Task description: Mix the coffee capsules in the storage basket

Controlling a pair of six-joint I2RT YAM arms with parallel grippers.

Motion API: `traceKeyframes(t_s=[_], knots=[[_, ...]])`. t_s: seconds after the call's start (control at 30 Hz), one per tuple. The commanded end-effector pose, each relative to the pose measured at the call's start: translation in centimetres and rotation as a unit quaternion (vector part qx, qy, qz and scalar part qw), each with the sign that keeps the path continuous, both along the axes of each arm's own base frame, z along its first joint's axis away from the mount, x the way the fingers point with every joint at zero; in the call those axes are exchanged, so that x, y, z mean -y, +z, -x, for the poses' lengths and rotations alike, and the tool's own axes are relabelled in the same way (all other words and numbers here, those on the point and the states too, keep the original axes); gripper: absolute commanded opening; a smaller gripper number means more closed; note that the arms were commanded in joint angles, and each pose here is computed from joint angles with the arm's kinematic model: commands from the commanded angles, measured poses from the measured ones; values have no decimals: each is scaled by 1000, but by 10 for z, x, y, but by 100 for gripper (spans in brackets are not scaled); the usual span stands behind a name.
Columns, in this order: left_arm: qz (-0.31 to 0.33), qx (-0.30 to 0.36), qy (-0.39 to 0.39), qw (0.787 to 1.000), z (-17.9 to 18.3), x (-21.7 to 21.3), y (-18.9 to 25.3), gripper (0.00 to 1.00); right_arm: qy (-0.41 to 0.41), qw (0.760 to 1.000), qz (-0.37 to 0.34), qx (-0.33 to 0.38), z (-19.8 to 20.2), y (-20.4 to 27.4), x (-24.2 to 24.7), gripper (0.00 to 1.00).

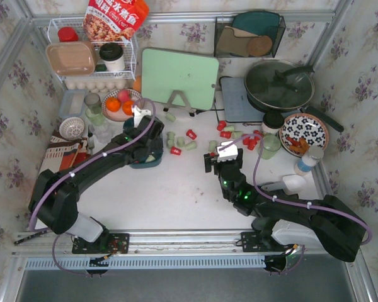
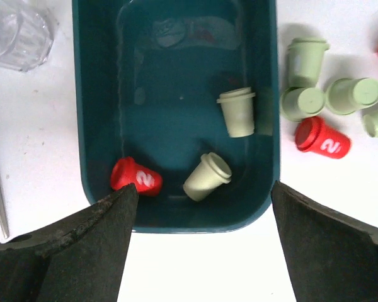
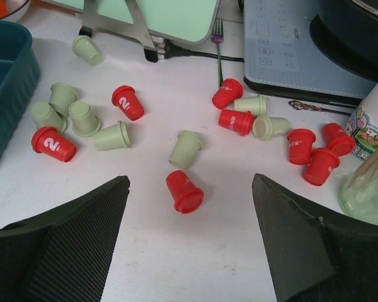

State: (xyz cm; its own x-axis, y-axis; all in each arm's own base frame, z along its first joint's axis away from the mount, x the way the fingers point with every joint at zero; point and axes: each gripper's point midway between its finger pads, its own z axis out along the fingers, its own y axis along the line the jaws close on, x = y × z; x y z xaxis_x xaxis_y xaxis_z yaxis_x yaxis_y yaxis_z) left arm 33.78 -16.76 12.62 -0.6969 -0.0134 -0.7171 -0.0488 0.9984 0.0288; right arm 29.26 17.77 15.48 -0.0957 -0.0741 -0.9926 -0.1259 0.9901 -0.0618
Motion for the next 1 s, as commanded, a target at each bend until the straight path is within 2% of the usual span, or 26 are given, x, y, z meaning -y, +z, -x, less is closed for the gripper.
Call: traceKeyframes(t_s=[0.0,0.17,0.4,0.73,0.97], knots=[[27,24,-55,998,-12,28,13,84,-3,1000,-13,5,-1,5,-1,86],[20,3,-139,990,-15,84,10,80,-6,1000,-12,5,-1,5,0,86],[-3,-30,-154,988,-22,128,-11,79,-9,1000,-10,6,-1,5,2,86],[-64,-94,-140,984,-27,124,-67,78,-5,1000,-15,6,0,7,1,86],[-64,-116,-135,982,-30,123,-92,78,-5,1000,-14,6,0,7,1,86]])
